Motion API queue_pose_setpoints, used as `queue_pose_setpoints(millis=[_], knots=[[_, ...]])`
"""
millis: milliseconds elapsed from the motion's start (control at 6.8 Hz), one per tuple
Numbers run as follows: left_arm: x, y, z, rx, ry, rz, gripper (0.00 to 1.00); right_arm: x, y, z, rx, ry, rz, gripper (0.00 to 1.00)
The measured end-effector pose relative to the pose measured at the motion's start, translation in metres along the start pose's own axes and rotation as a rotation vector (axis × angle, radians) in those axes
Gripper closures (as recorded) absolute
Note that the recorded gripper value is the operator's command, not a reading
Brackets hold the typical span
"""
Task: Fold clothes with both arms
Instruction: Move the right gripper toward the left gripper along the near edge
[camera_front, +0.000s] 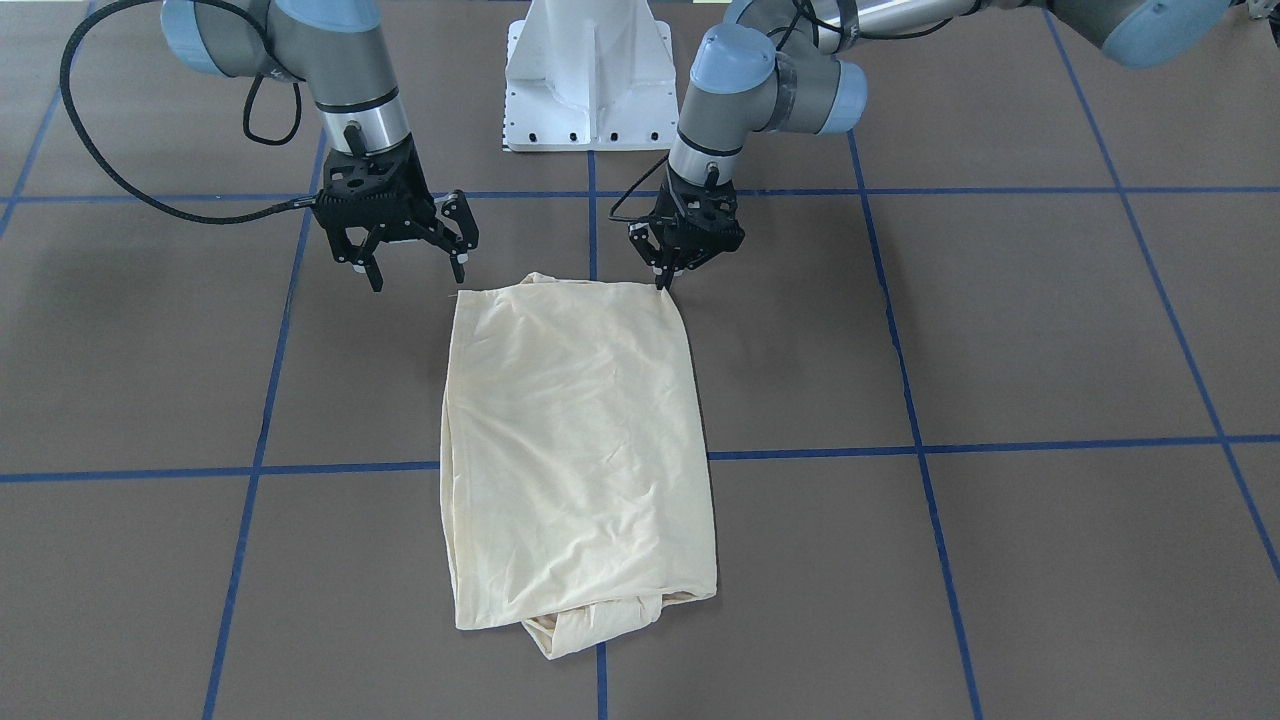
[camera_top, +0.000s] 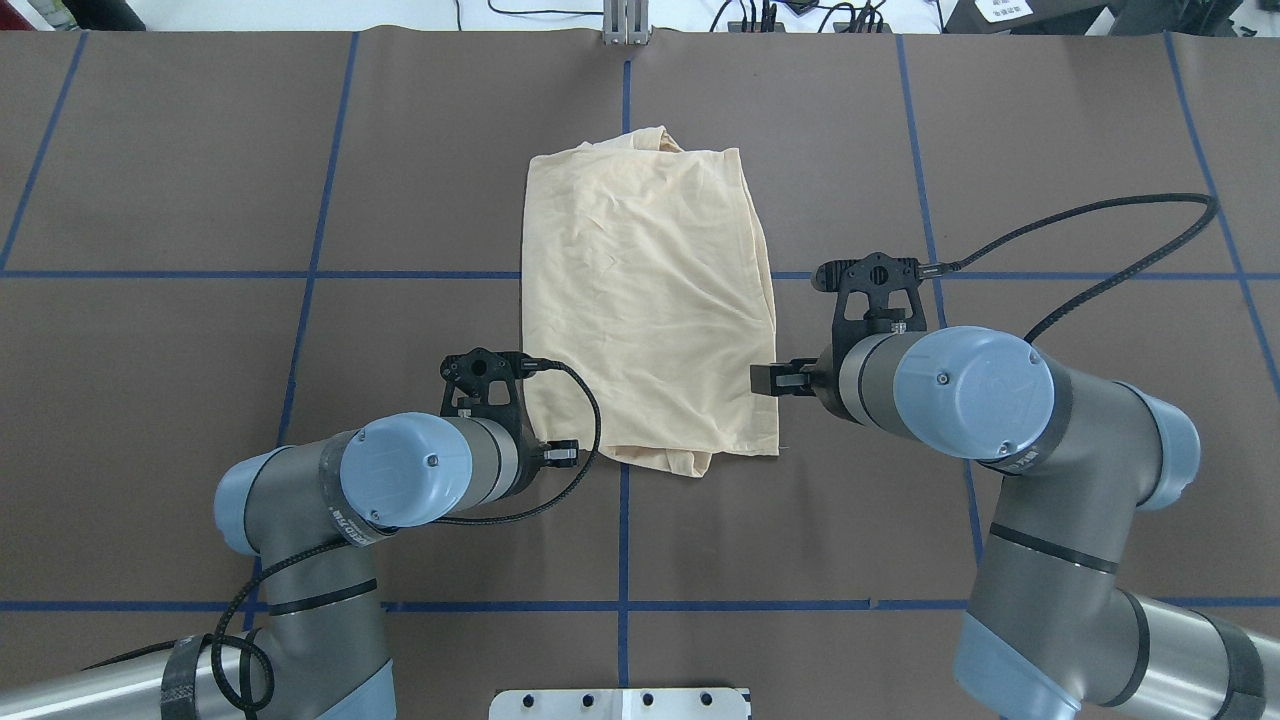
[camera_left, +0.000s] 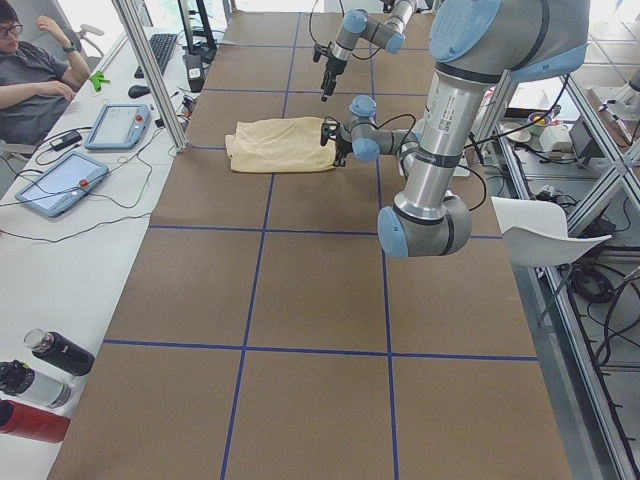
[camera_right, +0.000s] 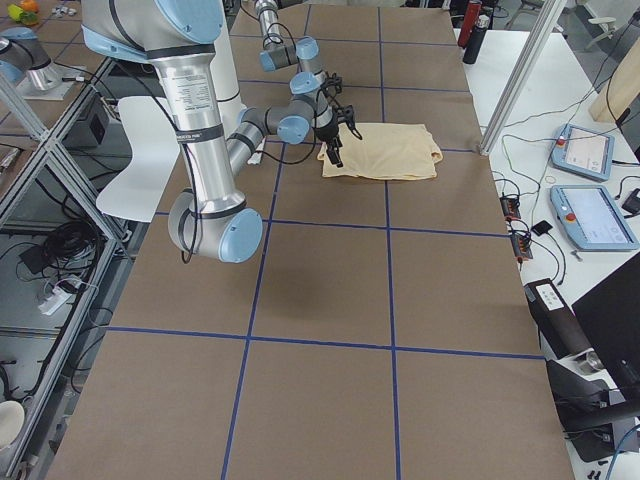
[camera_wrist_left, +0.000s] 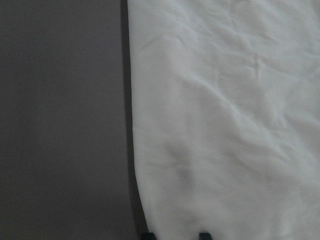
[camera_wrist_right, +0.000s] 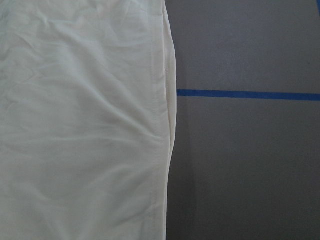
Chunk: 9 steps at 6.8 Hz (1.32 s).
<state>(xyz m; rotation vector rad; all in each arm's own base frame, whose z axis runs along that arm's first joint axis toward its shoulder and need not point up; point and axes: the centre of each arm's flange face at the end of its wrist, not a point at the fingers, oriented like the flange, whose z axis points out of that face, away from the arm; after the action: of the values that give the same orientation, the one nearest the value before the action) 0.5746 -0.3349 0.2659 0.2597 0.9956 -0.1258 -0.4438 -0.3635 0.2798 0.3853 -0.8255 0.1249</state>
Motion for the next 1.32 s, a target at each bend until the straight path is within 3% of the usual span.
queue_pose_setpoints(millis=[147,441,735,1324], knots=[[0.001,-0.001,-0.002,0.001,0.005,0.0,1.0,-0.011,0.012,0.004,0.007,-0.001,0.045,0.02],[0.002,-0.001,-0.004,0.002,0.009,-0.001,1.0,-0.043,0.042,0.028,0.045,0.012,0.123,0.13],[0.003,-0.002,-0.005,0.003,0.011,-0.001,1.0,-0.052,0.061,0.066,0.073,0.033,0.189,0.14],[0.002,-0.001,-0.008,0.003,0.014,-0.002,1.0,-0.067,0.062,0.081,0.079,0.035,0.214,0.2]])
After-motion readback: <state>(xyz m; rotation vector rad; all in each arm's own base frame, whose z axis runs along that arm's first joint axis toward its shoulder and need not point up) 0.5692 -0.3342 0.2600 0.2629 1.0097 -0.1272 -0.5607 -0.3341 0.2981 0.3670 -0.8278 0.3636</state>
